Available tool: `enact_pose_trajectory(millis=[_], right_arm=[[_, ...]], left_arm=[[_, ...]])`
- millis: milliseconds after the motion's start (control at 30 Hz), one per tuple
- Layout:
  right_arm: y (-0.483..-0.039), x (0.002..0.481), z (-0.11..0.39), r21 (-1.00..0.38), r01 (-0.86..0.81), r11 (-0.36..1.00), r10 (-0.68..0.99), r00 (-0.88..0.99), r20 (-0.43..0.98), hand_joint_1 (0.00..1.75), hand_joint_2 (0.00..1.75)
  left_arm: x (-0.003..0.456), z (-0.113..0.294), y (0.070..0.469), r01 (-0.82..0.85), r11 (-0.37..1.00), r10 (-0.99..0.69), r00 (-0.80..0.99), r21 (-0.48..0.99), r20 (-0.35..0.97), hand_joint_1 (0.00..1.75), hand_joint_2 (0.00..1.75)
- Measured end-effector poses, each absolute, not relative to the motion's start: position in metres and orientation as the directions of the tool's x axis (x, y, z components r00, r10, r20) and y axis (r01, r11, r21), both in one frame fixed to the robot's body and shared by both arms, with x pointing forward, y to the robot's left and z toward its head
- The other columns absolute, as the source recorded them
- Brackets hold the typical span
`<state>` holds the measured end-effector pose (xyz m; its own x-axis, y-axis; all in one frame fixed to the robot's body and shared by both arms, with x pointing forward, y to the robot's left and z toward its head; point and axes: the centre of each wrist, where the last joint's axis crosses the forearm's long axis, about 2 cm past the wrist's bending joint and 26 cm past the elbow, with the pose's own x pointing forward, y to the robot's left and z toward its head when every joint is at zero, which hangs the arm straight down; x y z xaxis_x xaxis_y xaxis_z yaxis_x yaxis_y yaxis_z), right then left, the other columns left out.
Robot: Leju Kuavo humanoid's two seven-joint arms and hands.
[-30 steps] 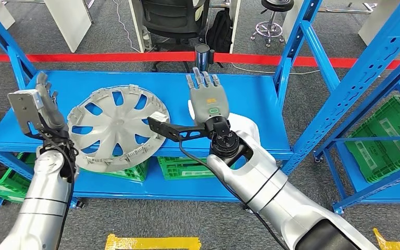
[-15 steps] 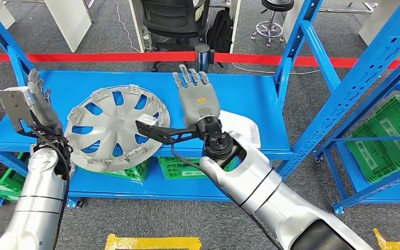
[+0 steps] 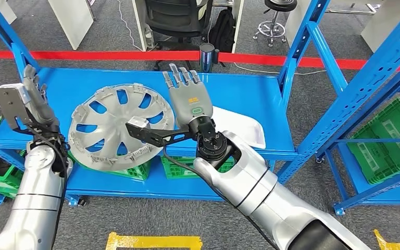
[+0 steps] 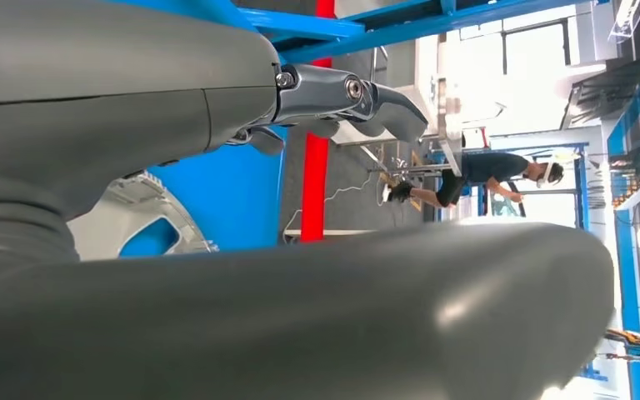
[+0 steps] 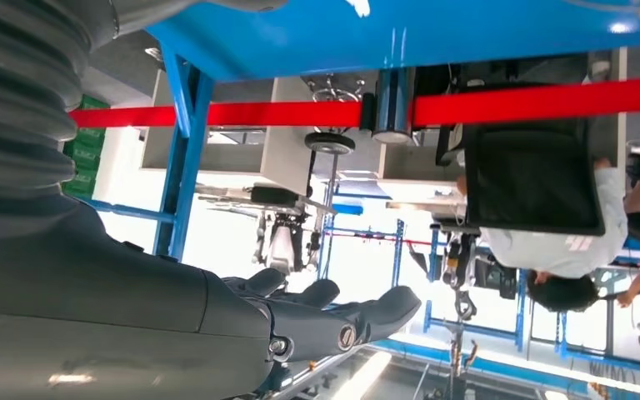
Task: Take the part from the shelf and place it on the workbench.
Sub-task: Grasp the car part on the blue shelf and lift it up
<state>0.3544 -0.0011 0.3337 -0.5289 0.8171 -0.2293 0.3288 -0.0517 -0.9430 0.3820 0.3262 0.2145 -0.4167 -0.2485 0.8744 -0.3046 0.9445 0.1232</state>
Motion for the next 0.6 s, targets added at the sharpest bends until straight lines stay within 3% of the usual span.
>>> enact_pose_trajectory(millis=[600], right_arm=[[0.011,0.342,0.330,-0.952,0.301,-0.058,0.792,-0.566,-0.227,0.00,1.75]], left_arm=[[0.374,0.210,0.336,-0.316,0.940,-0.259,-0.421,0.127,0.870,0.00,0.00]])
